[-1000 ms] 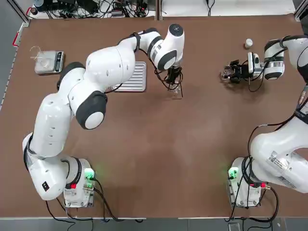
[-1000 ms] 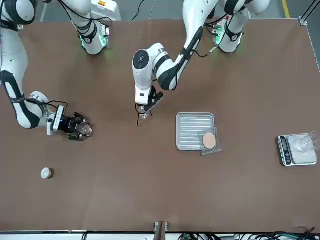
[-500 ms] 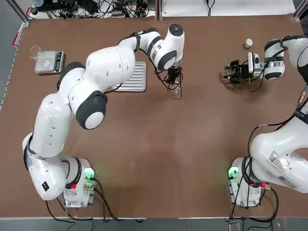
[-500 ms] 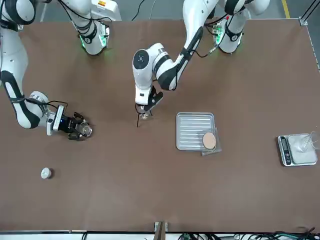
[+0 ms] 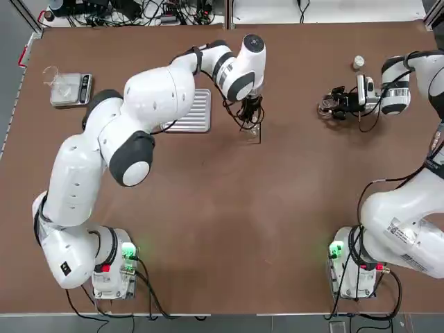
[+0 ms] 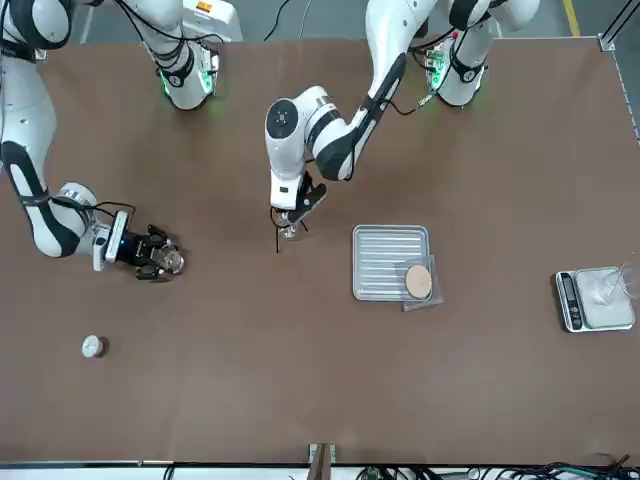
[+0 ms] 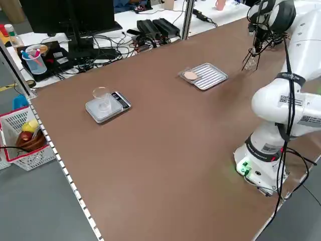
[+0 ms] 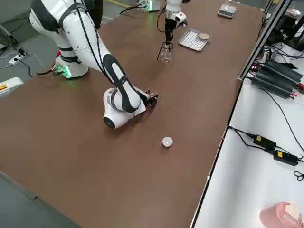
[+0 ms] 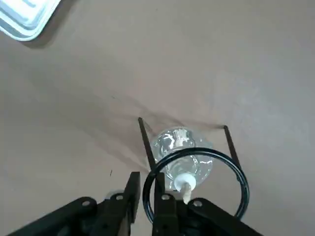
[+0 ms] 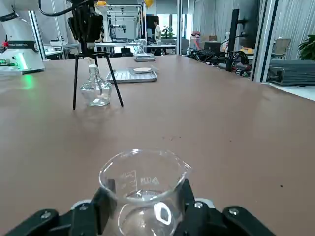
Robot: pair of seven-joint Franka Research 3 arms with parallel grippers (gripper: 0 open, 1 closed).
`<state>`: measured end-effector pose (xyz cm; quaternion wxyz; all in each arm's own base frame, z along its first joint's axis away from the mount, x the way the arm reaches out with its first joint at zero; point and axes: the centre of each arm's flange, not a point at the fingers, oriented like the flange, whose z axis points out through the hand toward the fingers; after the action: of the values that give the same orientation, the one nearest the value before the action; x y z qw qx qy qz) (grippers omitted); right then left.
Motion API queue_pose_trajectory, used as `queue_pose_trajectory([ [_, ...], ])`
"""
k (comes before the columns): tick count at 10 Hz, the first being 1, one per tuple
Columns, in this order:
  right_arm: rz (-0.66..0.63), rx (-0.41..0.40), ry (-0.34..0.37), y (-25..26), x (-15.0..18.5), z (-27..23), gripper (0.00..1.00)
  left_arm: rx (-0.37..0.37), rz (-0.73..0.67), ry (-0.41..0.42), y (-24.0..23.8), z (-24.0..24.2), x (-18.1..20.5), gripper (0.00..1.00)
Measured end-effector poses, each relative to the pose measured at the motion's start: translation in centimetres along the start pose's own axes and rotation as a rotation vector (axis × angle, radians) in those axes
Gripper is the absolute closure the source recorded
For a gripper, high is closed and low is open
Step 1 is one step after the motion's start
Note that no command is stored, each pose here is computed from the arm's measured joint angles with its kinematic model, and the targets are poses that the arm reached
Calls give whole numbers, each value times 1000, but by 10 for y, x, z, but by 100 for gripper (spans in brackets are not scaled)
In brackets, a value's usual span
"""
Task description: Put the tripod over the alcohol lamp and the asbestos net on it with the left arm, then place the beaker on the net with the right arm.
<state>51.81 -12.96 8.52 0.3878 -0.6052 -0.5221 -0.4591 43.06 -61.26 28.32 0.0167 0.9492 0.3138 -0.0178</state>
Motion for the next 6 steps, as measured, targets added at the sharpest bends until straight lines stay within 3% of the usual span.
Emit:
queue_pose_trajectory([
  [2, -1, 0, 0, 0, 0, 0, 42, 2, -1, 0, 0, 1, 0, 72],
  [5, -1, -1, 0, 1, 0, 0, 42, -2, -2, 1, 1, -2, 1, 31],
  [6, -1, -1, 0, 1, 0, 0, 42, -10, -2, 1, 3, -8, 2, 23],
])
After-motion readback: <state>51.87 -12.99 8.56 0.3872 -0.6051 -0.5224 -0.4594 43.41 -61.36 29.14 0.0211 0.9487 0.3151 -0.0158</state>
